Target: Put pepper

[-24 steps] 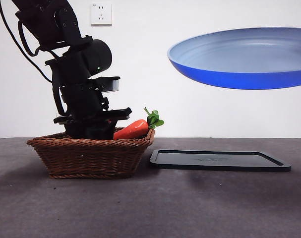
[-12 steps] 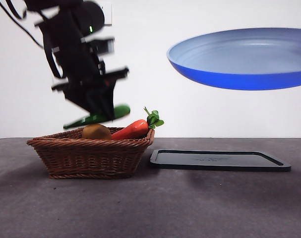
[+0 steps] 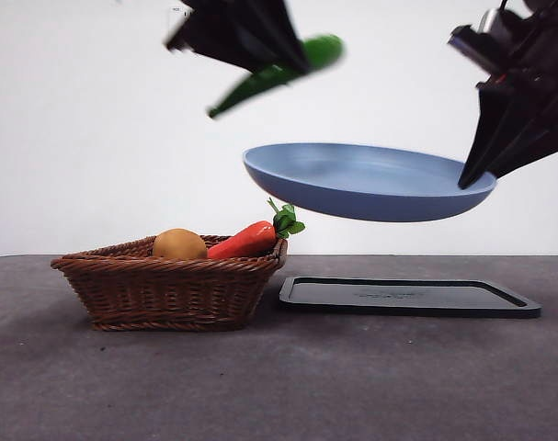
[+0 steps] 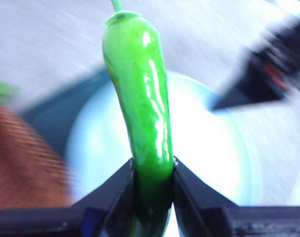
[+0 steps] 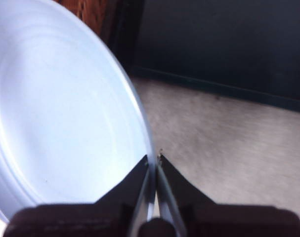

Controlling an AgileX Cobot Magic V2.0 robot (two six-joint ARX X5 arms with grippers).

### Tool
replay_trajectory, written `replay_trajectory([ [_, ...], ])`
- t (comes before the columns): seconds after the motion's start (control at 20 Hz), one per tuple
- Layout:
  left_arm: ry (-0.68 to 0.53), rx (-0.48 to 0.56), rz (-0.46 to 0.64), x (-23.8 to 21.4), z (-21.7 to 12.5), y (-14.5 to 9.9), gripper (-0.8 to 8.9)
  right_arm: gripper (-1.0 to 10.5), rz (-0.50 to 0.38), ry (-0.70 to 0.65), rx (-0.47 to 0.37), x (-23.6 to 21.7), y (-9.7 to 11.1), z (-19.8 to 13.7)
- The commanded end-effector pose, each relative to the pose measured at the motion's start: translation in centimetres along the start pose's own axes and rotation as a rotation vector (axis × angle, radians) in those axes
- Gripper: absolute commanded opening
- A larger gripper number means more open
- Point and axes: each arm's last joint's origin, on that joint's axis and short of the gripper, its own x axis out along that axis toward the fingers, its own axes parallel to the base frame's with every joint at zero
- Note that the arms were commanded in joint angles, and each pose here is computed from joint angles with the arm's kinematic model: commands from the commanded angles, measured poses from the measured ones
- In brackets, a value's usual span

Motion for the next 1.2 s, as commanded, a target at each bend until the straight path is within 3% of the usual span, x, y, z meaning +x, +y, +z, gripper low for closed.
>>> replay_trajectory([
  [0.05,0.066,0.049,-0.038,3.2,-0.7,-1.3,0.19,0.0,0.017,-0.012,0.034,0.1,0.3,0.5],
  [0.4,0.190,0.060,-0.030,9.3,-3.2,-1.7,0.23,0.0,0.005,0.027,0.044,0.1,0.2,0.1],
  [0.5,0.206,0.057,-0.030,9.5,-3.4,-1.7,0.47,0.0,0.003,0.028,0.046,0.1,0.2,0.1],
  [0.65,0.203,0.057,-0.033,9.5,-3.3,-1.7,1.93,0.0,0.000,0.034,0.051,0.1,0.1,0.0],
  [1.2,0.133,0.067,-0.041,7.4,-2.1,-2.3,1.94,0.0,-0.016,0.079,0.124,0.7,-0.3,-0.2],
])
